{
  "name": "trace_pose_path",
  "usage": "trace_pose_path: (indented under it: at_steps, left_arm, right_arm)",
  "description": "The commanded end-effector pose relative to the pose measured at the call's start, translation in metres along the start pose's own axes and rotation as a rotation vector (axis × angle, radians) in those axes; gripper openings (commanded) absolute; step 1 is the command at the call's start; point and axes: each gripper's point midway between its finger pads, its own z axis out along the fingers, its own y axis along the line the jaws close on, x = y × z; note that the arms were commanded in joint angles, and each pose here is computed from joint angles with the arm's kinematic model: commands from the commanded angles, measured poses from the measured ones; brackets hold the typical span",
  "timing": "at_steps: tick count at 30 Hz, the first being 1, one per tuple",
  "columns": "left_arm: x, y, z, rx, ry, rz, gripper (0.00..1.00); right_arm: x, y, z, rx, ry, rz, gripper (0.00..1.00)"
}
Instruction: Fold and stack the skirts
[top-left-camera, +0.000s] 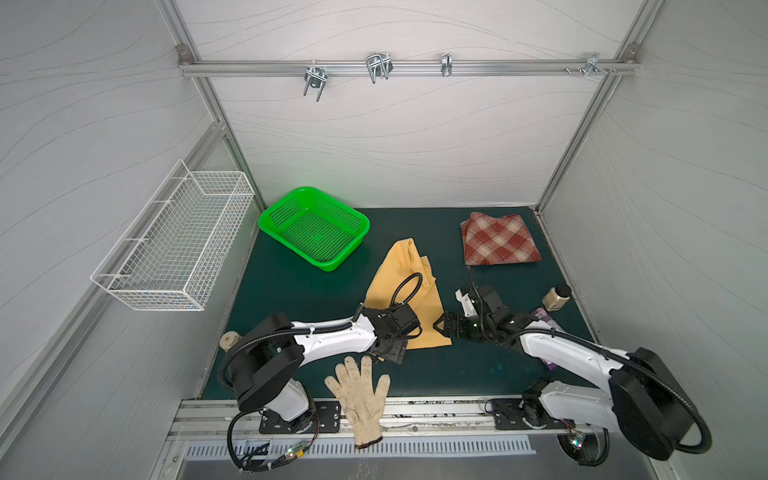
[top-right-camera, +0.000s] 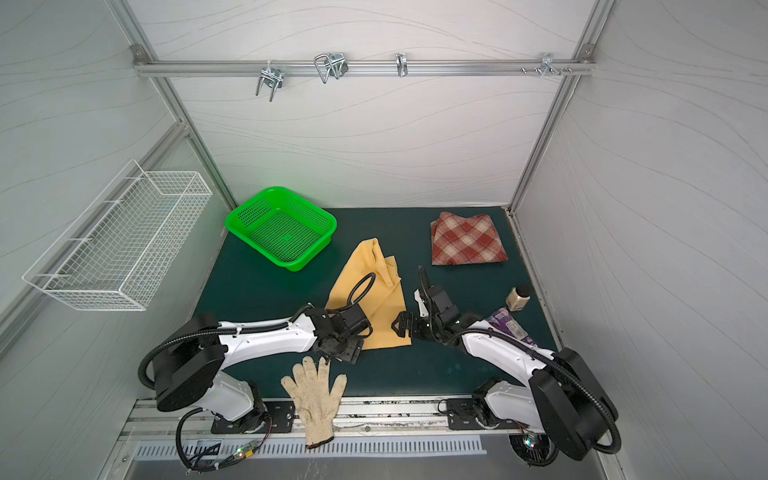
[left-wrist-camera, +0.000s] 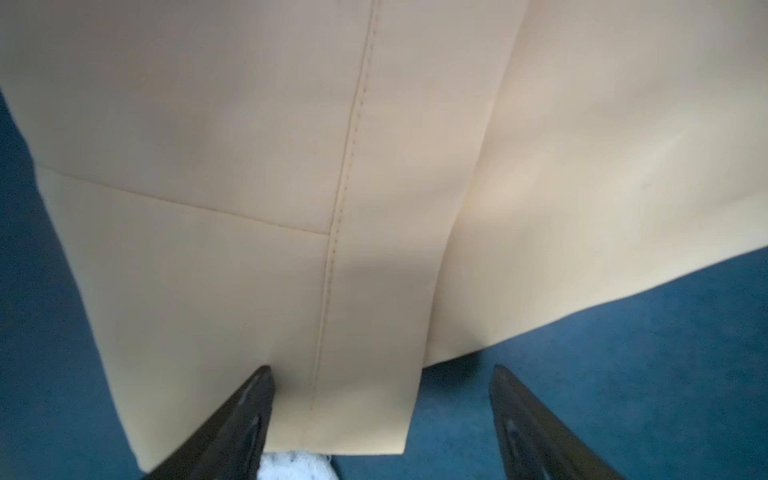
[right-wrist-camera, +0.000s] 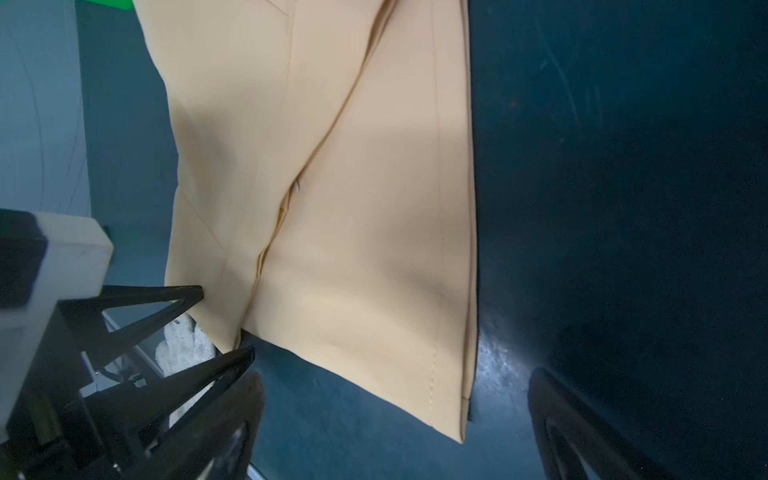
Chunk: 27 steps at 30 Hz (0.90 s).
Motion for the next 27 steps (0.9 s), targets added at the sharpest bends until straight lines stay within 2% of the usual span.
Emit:
trace_pose_path:
  at_steps: [1, 7, 15, 19, 24, 27]
  left_arm:
    - [-0.008, 0.006, 0.000, -0.084, -0.025, -0.002, 0.79]
    - [-0.010, 0.010, 0.004, -0.122, -0.021, 0.008, 0.58]
    - [-0.011, 0.019, -0.002, -0.180, -0.020, 0.022, 0.41]
    - [-0.011, 0.019, -0.010, -0.161, -0.027, 0.018, 0.39]
    - [-0.009, 0.018, -0.017, -0.133, -0.036, 0.005, 0.46]
    - [-0.006, 0.019, -0.016, -0.122, -0.033, 0.001, 0.44]
  right_arm:
    - [-0.001, 0.005, 0.004, -0.035, -0.013, 0.019, 0.99]
    - [0.006, 0.005, 0.009, -0.032, 0.001, 0.004, 0.99]
    - [0.004, 0.011, 0.005, -0.033, -0.022, -0.015, 0.99]
    - [0.004, 0.013, 0.004, -0.035, -0.027, -0.025, 0.99]
    - [0.003, 0.016, 0.005, -0.035, -0.028, -0.031, 0.99]
    - [0.002, 0.018, 0.005, -0.041, -0.031, -0.032, 0.99]
